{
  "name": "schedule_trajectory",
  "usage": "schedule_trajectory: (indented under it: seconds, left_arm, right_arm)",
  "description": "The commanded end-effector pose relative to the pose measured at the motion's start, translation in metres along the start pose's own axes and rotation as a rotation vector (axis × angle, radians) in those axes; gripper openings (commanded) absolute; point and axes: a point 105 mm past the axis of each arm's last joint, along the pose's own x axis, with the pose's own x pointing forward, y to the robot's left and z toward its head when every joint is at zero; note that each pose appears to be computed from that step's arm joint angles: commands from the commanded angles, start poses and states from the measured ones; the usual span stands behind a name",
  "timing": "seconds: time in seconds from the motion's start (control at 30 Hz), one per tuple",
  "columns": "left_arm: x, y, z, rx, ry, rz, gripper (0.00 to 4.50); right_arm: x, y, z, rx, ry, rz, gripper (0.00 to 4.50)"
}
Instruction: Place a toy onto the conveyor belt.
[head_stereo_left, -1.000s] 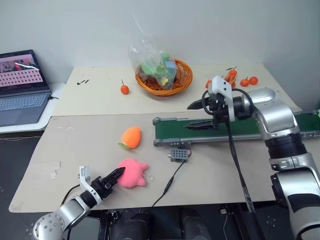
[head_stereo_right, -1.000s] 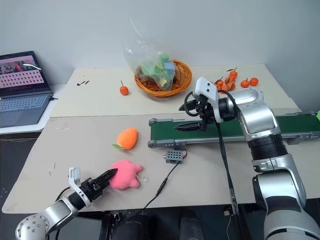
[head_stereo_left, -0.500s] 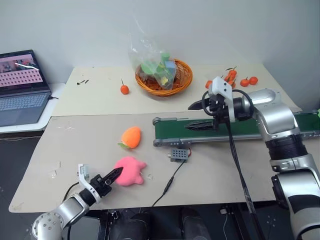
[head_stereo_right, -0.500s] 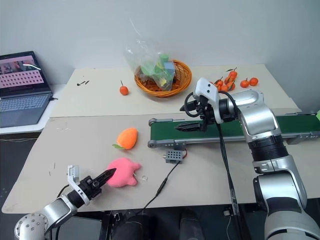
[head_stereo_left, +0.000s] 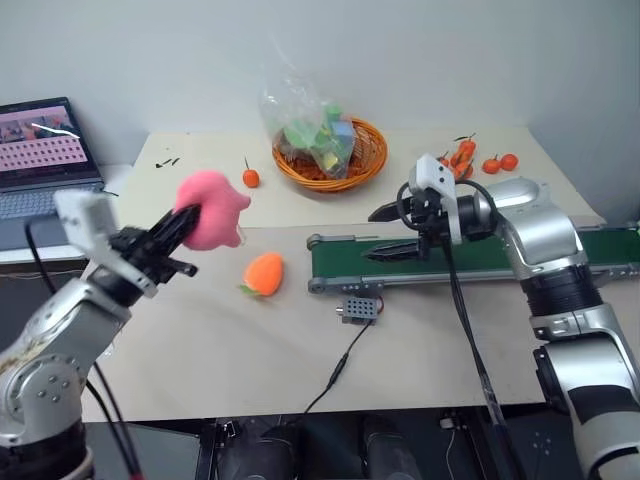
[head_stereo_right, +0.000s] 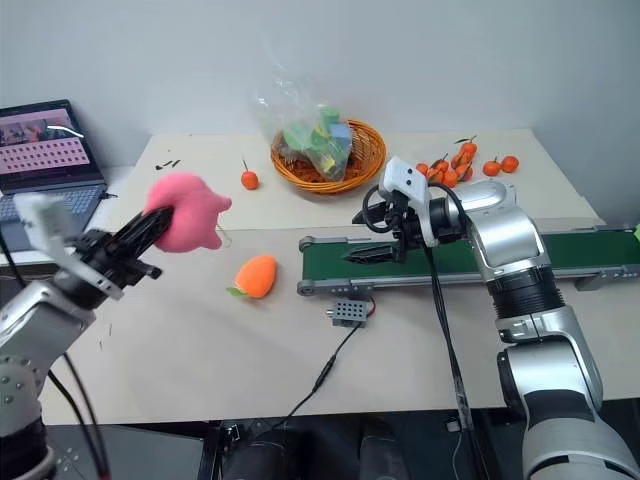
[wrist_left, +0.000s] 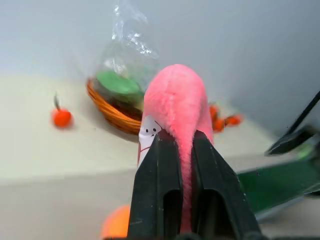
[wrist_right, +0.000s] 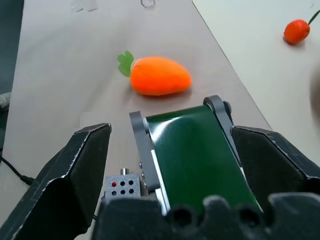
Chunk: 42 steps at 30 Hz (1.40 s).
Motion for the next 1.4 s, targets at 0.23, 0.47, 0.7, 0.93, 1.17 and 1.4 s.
schedule_trajectory:
  seconds: [0.23, 0.47, 0.7, 0.93, 1.17, 1.4]
  left_arm:
    - [0.013, -0.004, -0.021, 0.877, 0.007, 0.077, 0.04]
    - [0.012, -0.036, -0.044, 1.212, -0.046, -0.163, 0.04]
    - [0.023, -0.031, -0.042, 1.354, -0.136, -0.201, 0.04]
    - [0.046, -0.038, -0.042, 1.403, -0.22, -0.258, 0.04]
    - [0.076, -0.055, -0.04, 1.423, -0.314, -0.333, 0.04]
    - [0.098, -0.068, -0.06, 1.408, -0.317, -0.432, 0.04]
  right_arm:
    - [-0.005, -0.003, 0.011, -0.051, -0.017, -0.007, 4.5]
    - [-0.005, -0.003, 0.011, -0.046, -0.019, -0.01, 4.5]
    - [-0.012, 0.002, 0.02, -0.029, -0.078, 0.006, 4.5]
    - [-0.017, 0.005, 0.022, -0.014, -0.088, -0.01, 4.5]
    - [-0.024, 0.005, 0.02, -0.009, -0.081, -0.052, 4.5]
    - [-0.032, 0.01, 0.016, 0.008, -0.073, -0.096, 4.5]
